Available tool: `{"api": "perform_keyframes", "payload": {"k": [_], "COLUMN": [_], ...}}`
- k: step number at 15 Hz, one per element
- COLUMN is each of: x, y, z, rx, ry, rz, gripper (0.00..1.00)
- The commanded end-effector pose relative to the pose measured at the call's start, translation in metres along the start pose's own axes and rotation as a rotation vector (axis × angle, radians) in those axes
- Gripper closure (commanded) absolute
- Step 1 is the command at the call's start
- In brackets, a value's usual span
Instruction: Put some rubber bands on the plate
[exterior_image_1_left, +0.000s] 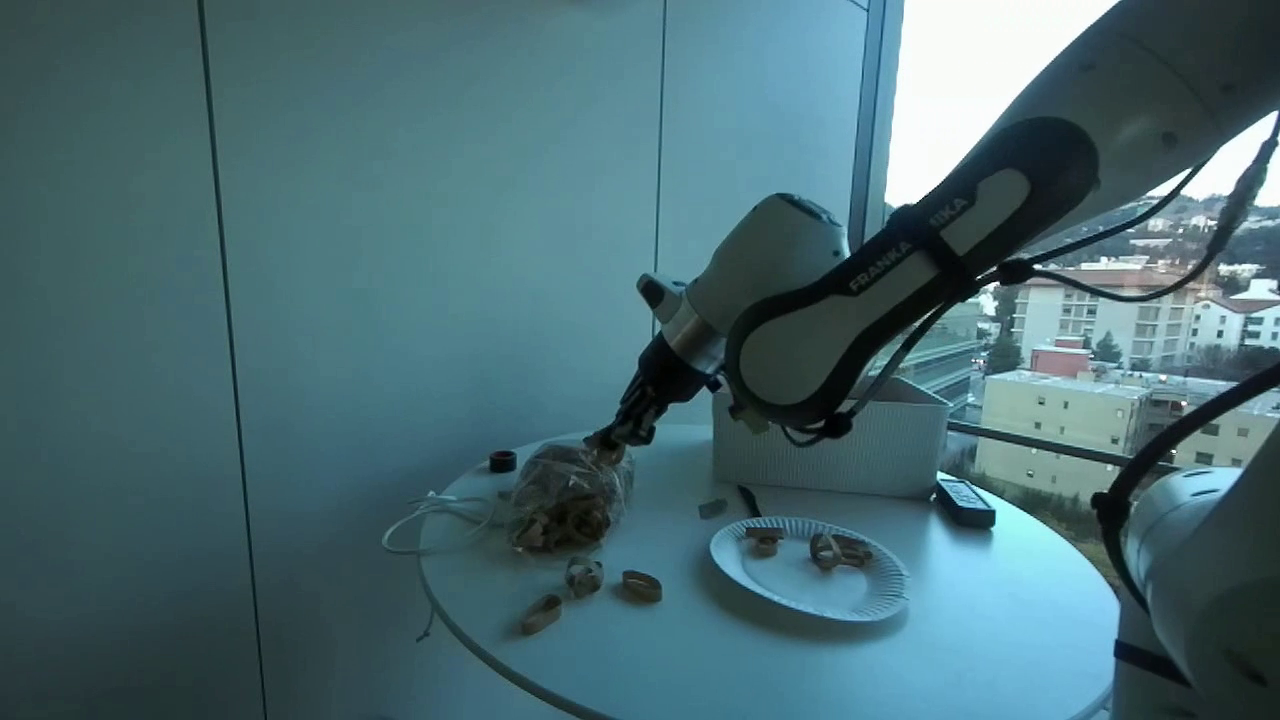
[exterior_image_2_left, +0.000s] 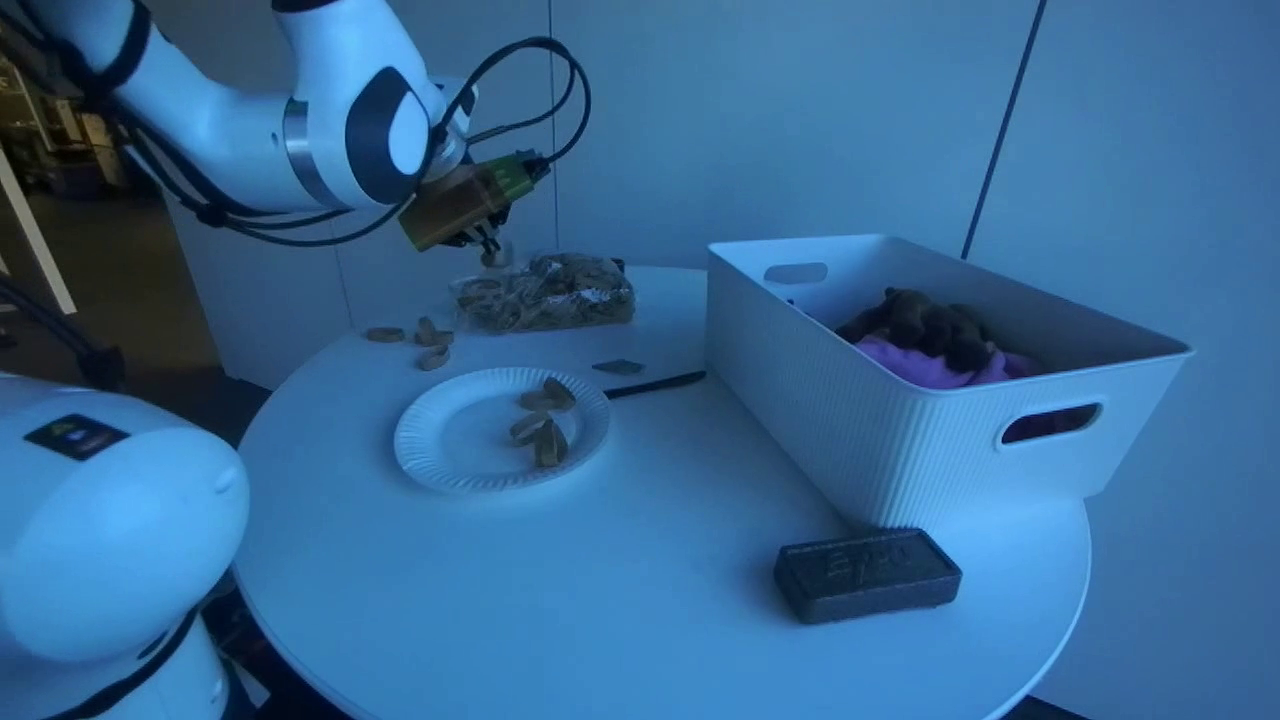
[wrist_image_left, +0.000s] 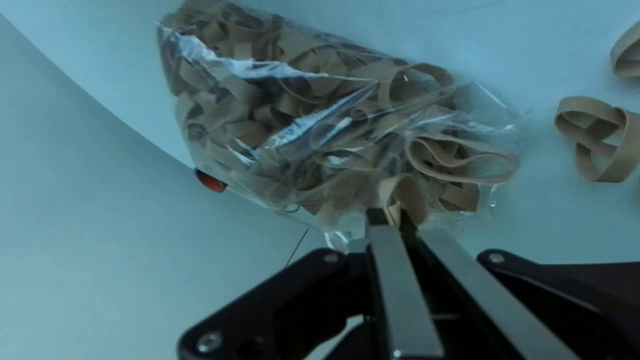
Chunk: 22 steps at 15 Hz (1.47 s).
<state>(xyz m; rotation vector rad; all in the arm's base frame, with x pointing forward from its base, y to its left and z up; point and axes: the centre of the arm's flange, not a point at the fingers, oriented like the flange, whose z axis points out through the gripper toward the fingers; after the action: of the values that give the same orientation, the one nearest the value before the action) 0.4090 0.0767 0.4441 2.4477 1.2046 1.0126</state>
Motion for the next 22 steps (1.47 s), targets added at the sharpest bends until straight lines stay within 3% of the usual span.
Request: {"api": "perform_keyframes", "payload": {"k": [1,4,8,14,22], "x": [-0.032,-0.049,-0.089,-0.137,-0.173], "y": [0.001,0.014,0.023,0.021,0.016], "z": [-0.076,-0.105,-0.111,-0.079,-0.035], "rx": [0.001,0.028,0.066,0.197,0.292], "ry": [-0.036,-0.117,-0.281,-0.433,-0.561], "rz": [0.072,0.164,0.298,0.424,0.52], "gripper": [0.25,0.25,0.25,0.25,0.25]}}
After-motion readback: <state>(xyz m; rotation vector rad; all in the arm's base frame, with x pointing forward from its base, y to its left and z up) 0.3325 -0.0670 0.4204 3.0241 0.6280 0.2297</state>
